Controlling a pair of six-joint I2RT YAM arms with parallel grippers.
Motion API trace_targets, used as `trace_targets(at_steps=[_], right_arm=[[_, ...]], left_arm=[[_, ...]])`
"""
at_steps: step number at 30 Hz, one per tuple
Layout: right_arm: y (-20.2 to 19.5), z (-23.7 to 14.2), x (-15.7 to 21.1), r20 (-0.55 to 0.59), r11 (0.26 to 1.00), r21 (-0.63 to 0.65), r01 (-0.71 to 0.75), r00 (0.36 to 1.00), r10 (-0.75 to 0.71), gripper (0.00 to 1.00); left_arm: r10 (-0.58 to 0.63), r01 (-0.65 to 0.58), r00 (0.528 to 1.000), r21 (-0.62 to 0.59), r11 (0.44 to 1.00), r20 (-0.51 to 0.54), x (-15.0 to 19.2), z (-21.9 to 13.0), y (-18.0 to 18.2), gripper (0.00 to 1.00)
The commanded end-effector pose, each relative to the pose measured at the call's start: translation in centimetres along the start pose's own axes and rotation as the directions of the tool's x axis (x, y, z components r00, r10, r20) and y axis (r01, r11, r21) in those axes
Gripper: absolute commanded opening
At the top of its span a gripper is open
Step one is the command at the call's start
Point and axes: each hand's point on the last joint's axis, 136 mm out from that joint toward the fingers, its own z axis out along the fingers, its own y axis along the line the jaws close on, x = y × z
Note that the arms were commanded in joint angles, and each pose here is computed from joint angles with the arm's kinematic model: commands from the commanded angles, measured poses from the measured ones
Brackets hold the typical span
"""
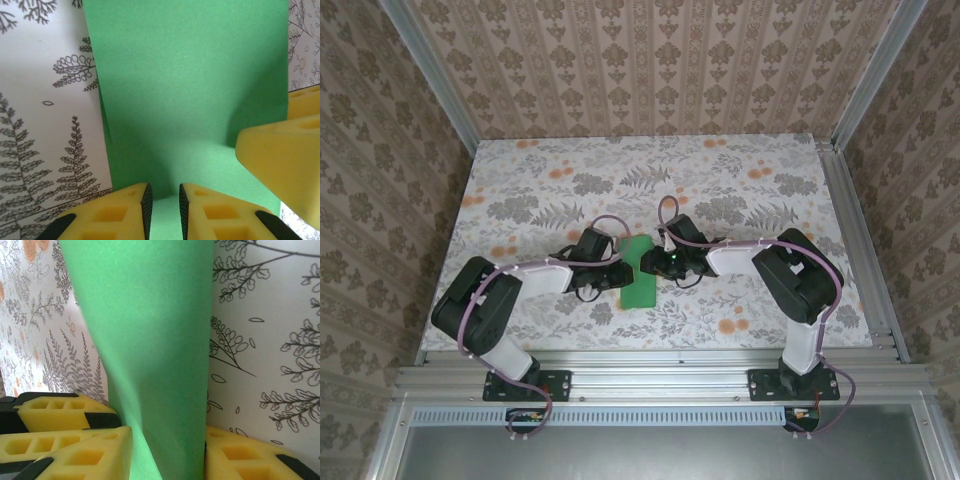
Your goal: Fold a paper plane with a square sheet of paper (pick it up from the middle)
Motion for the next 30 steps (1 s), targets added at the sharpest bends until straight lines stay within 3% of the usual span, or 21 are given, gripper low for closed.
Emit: trace_targets(at_steps=[1,9,30], right_arm=[[-1.8,-0.3,0.8,-0.026,0.995,0.097,0.001,1.0,0.002,0.42],[-1.9,-2.3,0.6,-0.014,0.991,0.132,0.025,1.0,-0.023,0.52],[-1.3,-1.0,1.1,-0.043,0.996,0.091,0.008,0.999,-0.004,0.42]], left_arm=[[0.037,-0.038,0.999,-0.038,0.999,-0.015,0.0,0.7,0.7,0.25],[0.04,-0.042,0.999,-0.054,0.998,-0.033,0.5,1.0,1.2,0.24],[0.049,-0.049,0.999,0.023,0.999,-0.005,-0.5,-0.3,-1.2,0.25]])
